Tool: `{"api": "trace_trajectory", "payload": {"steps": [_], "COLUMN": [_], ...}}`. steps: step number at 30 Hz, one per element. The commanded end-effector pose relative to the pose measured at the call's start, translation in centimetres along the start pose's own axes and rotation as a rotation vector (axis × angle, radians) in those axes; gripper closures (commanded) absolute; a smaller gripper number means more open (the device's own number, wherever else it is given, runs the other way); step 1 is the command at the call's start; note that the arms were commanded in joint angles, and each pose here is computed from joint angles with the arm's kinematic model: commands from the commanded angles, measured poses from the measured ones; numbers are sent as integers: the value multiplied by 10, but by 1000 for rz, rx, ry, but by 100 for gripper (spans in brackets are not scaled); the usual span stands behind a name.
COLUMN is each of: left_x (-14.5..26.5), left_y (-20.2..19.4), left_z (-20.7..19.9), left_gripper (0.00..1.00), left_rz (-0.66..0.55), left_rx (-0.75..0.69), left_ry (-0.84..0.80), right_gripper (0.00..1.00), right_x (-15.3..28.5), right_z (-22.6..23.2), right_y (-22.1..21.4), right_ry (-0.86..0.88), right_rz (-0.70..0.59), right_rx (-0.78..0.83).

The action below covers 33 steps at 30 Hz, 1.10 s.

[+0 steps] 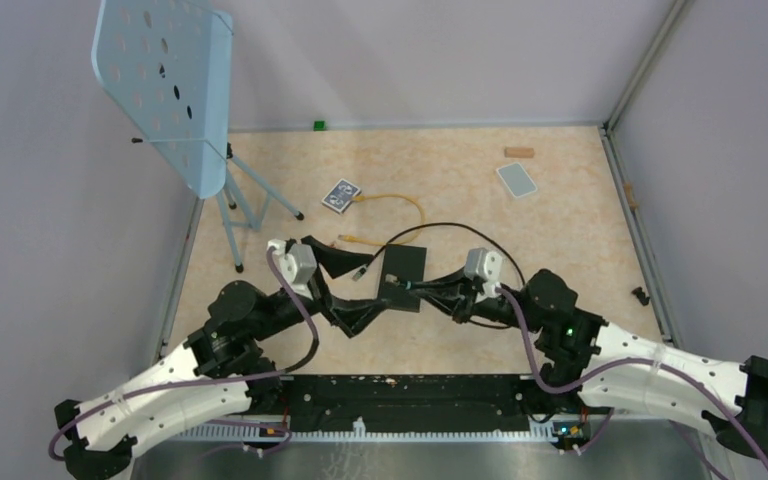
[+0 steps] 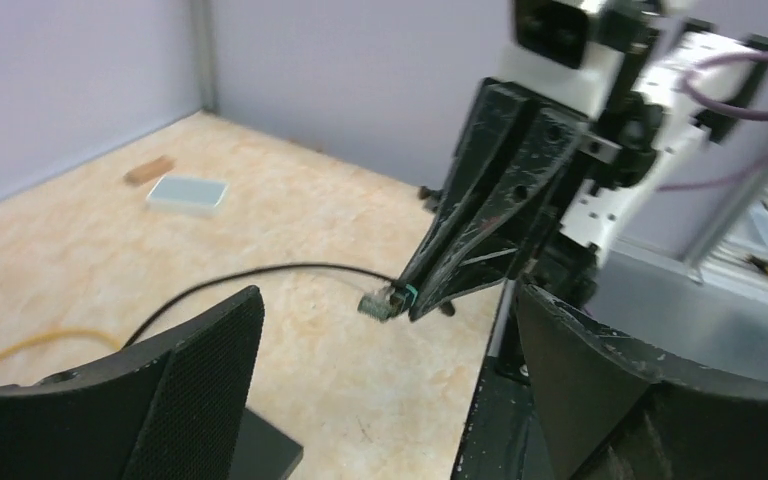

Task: Insert the plug into the switch port

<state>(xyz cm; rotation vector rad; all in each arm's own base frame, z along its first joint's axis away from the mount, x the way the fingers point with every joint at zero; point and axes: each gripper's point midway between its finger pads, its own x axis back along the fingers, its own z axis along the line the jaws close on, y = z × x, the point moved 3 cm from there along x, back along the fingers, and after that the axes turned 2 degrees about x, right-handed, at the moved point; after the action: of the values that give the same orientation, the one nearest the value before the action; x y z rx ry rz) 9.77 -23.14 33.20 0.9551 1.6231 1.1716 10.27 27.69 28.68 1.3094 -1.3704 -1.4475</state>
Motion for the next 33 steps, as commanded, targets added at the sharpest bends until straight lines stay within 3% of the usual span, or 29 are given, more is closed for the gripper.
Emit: {"api": "trace_trajectory", "payload": {"steps": [1,4,9,16,23,33], "left_x": [11,20,18,3,-9,-32], "left_y": [-5,-39,-98,-171,-208,-234], "left_z": [44,67,83,91,106,117], "left_gripper": [1,1,1,1,1,1], "left_rz": [-7,105,333,515,664,760], "left_rx": [139,233,403,578,442,352], "left_ry": [351,548,744,909,1077,1085], "right_gripper": [100,100,100,100,100,100], "right_x": [18,36,77,83,86,105], "right_z": [-51,-93,-148,-138,-120,-113], "right_y": [-11,-28,-56,-71,-77,-97], "right_ry": [-302,-541,-910,-894,-830,-900], "right_rz": [233,385,475,442,421,491], "right_rx": [143,114,-220,-347,-405,-460]}}
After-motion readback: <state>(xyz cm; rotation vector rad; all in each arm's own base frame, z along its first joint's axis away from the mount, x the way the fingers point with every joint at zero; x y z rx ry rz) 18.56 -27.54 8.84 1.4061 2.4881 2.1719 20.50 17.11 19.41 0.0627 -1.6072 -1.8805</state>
